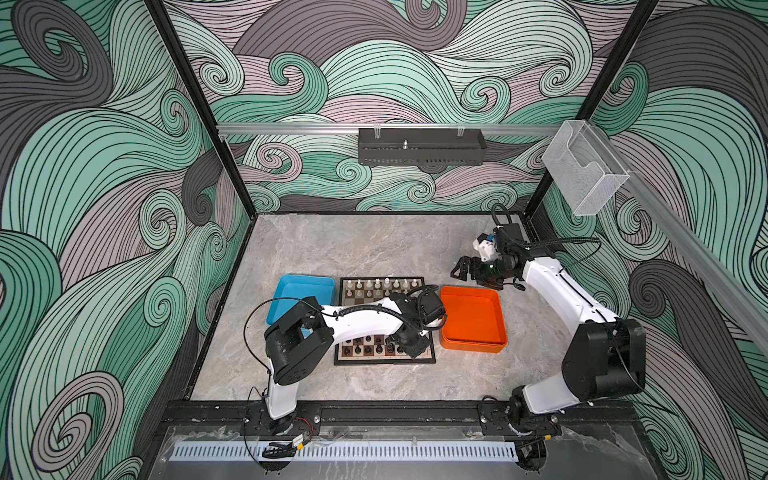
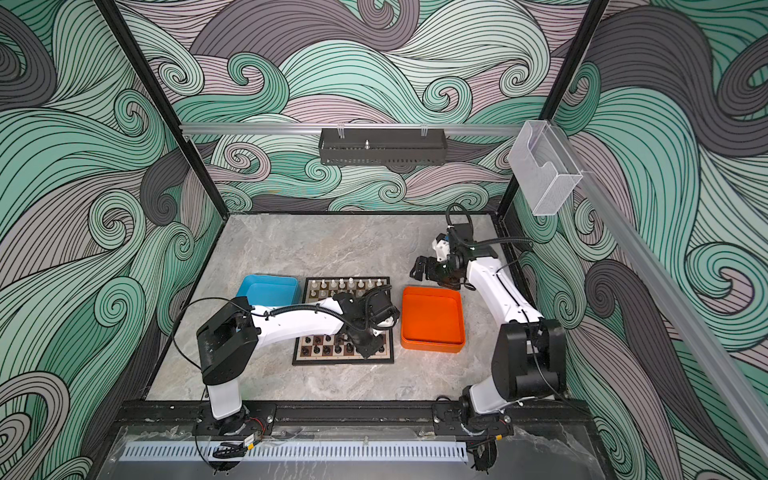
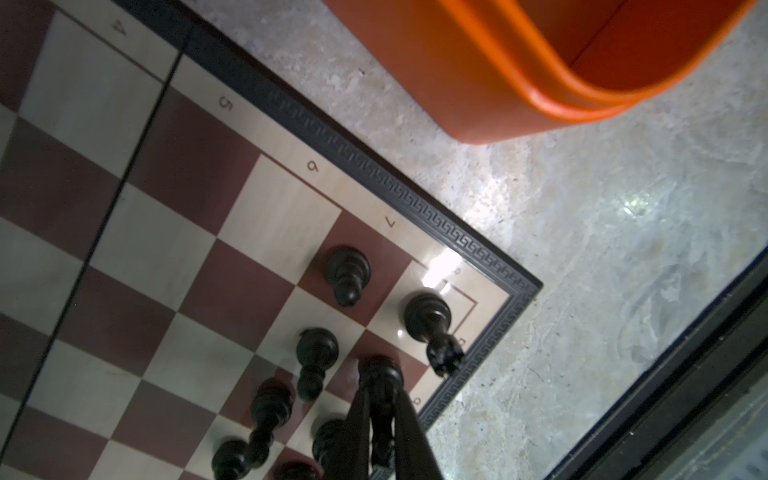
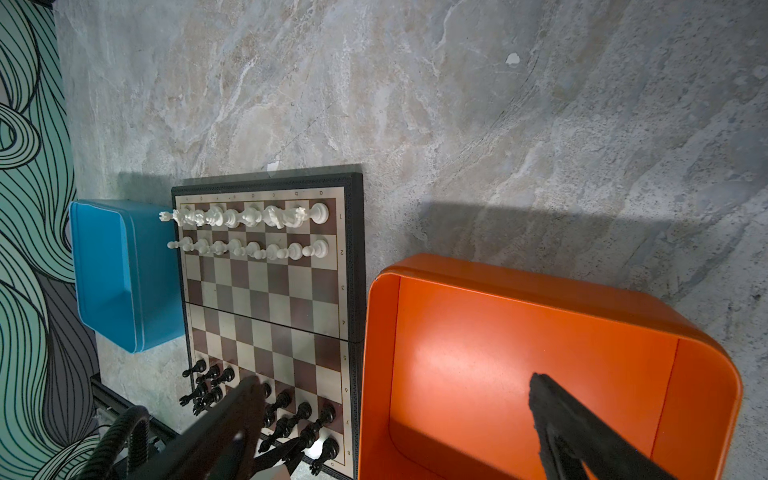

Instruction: Set up the chess pieces on the board

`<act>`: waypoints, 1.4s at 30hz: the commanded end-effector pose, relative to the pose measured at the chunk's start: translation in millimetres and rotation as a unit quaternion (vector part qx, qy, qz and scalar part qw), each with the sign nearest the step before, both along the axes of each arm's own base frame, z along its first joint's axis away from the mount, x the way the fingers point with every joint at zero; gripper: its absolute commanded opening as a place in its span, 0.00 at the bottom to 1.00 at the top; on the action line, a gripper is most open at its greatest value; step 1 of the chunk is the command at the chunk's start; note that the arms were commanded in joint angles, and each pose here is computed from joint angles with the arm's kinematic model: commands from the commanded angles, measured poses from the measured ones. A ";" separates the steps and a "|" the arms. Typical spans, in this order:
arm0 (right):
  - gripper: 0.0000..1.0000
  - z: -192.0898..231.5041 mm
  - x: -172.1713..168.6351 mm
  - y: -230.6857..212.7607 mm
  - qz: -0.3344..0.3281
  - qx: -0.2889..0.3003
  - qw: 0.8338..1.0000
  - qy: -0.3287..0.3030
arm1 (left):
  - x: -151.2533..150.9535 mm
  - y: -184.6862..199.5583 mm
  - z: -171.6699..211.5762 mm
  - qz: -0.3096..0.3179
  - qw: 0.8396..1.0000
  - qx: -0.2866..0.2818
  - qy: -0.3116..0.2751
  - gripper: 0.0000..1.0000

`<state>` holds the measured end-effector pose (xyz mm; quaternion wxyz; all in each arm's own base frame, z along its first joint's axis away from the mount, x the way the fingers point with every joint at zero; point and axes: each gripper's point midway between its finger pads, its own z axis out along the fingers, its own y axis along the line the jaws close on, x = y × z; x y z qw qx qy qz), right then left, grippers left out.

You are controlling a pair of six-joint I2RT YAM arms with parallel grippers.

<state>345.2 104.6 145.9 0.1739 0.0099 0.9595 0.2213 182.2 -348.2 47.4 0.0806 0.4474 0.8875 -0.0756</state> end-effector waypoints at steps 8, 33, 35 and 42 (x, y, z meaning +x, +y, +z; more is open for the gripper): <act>0.99 2.0 -0.3 0.0 0.001 0.006 1.000 -0.003 | -2.2 6.0 -2.6 0.003 1.000 0.015 0.001 0.17; 0.99 6.7 -1.4 -1.4 -0.003 0.004 1.000 -0.011 | 3.5 -2.9 66.3 -0.012 0.999 -0.034 -0.038 0.45; 0.99 7.2 -1.0 -1.4 -0.003 0.004 1.000 -0.011 | 6.2 -5.2 77.8 -0.010 0.998 -0.043 -0.046 0.50; 0.99 8.9 -0.1 -2.4 -0.003 0.000 1.000 -0.015 | 46.7 15.4 117.1 0.054 0.985 -0.038 -0.162 0.96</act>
